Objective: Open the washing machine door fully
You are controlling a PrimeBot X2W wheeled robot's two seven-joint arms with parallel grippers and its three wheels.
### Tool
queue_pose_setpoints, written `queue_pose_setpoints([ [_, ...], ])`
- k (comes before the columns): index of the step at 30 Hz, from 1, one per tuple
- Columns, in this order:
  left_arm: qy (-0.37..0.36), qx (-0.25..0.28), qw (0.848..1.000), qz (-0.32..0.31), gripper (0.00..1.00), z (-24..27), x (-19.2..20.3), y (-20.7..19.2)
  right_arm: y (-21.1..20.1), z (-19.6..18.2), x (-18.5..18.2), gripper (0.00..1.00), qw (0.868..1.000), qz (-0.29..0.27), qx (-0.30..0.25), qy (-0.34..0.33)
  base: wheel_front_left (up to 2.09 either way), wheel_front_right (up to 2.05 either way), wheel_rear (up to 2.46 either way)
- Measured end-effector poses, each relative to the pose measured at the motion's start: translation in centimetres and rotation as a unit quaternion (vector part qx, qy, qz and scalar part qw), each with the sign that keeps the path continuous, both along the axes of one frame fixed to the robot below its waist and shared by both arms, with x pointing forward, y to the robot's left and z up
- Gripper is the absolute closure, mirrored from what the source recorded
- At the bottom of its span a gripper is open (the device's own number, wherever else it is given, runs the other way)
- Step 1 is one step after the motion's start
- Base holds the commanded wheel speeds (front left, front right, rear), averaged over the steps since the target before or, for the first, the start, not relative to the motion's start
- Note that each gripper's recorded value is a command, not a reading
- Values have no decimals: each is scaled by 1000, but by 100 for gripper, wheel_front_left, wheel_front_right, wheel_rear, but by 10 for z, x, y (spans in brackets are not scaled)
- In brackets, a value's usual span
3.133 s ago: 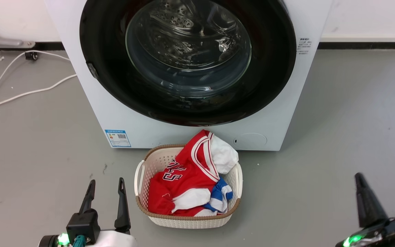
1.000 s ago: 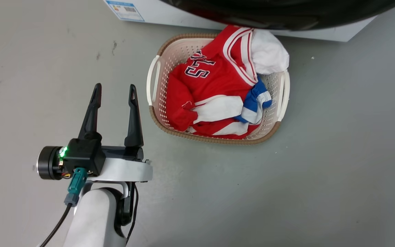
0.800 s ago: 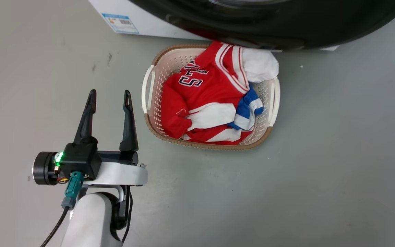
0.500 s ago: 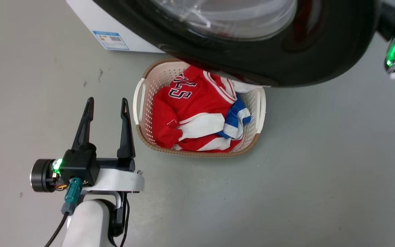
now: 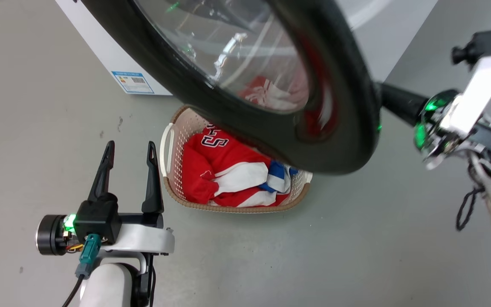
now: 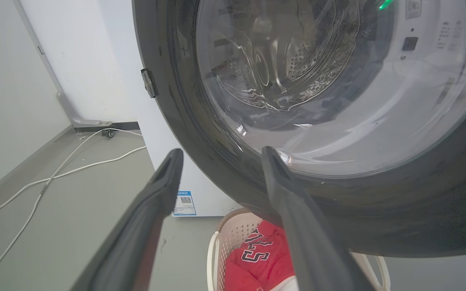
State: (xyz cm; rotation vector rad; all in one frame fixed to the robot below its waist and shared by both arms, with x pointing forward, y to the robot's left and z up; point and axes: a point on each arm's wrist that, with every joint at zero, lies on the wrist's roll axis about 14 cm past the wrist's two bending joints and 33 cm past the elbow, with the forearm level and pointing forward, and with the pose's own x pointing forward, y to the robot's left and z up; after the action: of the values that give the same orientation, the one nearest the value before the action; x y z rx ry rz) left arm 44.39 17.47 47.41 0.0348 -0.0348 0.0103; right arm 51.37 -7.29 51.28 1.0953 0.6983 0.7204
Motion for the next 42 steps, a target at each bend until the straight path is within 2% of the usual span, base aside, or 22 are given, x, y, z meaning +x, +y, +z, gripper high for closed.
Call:
queue_pose_setpoints([
  [14, -15, 0, 1000, 11, 0, 19, -26, 5, 58, 3, -84, 100, 994, 101, 32, 14, 0, 0, 0],
  [29, -22, 0, 999, 29, 0, 27, -44, 15, 116, 7, -138, 100, 980, 190, 60, 28, 0, 0, 0],
  [36, -26, 0, 999, 34, 0, 31, -49, 19, 126, 3, -158, 100, 975, 206, 68, 42, 0, 0, 0],
  [42, -29, -1, 999, 34, 0, 34, -57, 18, 119, 0, -168, 100, 978, 185, 74, 53, 0, 0, 0],
])
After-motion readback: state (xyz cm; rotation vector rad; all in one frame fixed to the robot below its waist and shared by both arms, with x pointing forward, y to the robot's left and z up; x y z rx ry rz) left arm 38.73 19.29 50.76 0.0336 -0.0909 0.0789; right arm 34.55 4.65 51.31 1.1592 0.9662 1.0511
